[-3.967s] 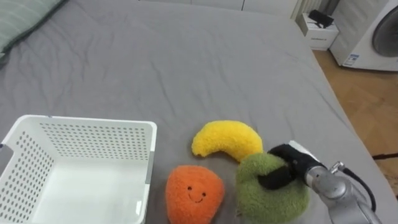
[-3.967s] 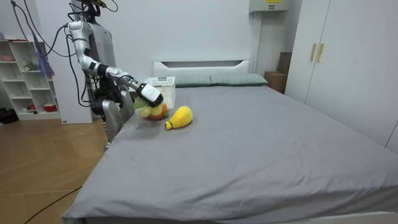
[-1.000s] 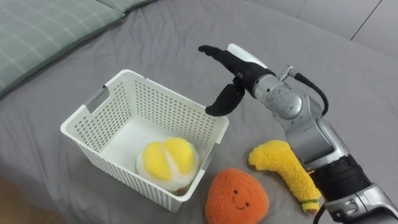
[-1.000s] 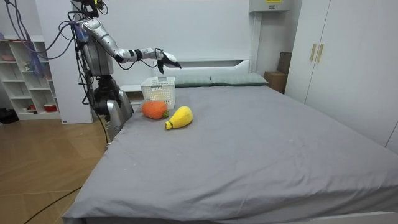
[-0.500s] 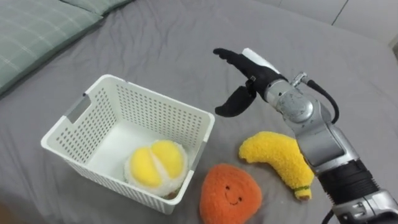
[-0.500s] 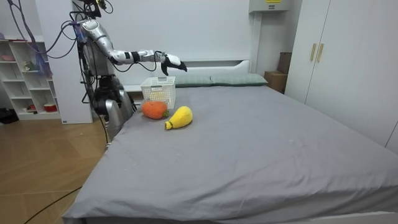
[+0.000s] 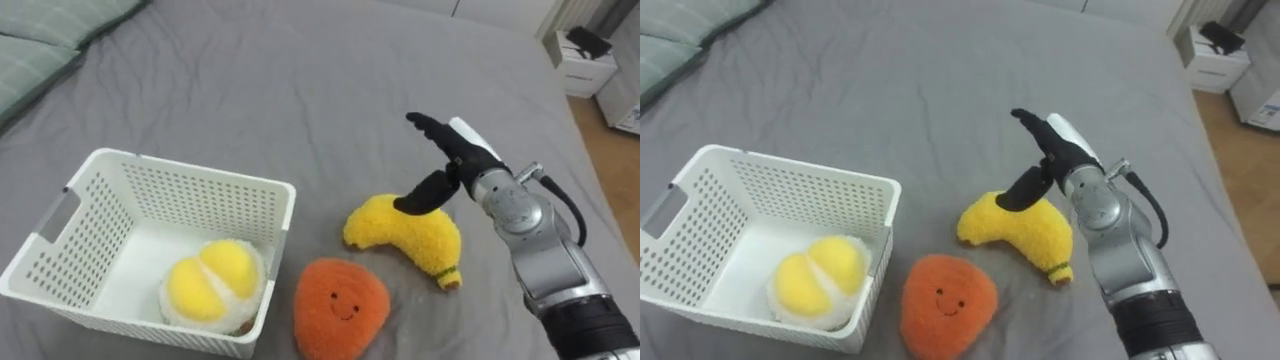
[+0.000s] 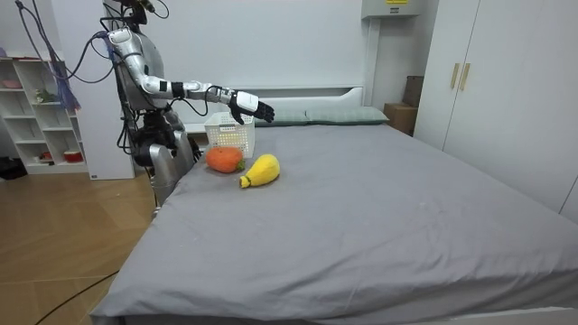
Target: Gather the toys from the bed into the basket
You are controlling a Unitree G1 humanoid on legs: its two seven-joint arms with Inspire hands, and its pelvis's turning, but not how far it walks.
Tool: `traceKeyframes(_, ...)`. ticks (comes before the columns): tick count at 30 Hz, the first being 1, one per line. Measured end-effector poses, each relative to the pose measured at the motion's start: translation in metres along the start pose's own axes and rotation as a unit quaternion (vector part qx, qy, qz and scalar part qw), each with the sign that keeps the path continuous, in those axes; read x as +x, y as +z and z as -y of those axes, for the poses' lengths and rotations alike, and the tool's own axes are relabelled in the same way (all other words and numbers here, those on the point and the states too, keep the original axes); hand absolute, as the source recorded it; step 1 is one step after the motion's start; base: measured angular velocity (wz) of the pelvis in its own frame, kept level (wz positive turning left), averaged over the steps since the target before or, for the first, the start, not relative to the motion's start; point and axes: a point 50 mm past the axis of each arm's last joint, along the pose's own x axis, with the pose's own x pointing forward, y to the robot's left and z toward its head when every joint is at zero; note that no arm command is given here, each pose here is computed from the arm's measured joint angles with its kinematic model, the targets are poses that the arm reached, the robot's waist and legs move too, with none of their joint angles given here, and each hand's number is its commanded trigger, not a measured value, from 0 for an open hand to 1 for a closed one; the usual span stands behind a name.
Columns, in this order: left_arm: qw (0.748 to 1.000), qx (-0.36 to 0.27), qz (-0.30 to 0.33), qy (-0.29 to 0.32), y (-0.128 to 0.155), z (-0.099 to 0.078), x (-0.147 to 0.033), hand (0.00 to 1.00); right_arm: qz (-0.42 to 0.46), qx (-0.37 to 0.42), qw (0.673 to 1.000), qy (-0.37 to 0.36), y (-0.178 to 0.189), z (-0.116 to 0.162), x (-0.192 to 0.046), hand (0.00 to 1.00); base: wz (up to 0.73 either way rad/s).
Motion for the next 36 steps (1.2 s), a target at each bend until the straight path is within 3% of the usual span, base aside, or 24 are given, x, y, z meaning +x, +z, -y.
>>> traceKeyframes(6,1.0,0.011,-0.007,0.005,-0.005,-0.005,0.0,0.0,-0.029,0.016,0.999,0.001,-0.02,-0.008,-0.005,0.0,-0.06)
traceKeyframes(12,1.0,0.015,0.001,0.001,0.0,-0.004,0.001,0.0,-0.112,0.028,0.993,0.006,-0.064,-0.024,-0.007,0.0,-0.02)
traceKeyframes(23,0.999,0.016,0.045,-0.017,0.035,-0.003,0.007,0.0,-0.14,0.025,0.989,-0.036,-0.067,-0.007,0.015,0.0,-0.03)
traceKeyframes(36,0.997,-0.001,0.064,-0.042,0.054,-0.001,0.009,0.0,-0.152,0.016,0.987,-0.039,-0.071,-0.002,0.018,0.0,0.02)
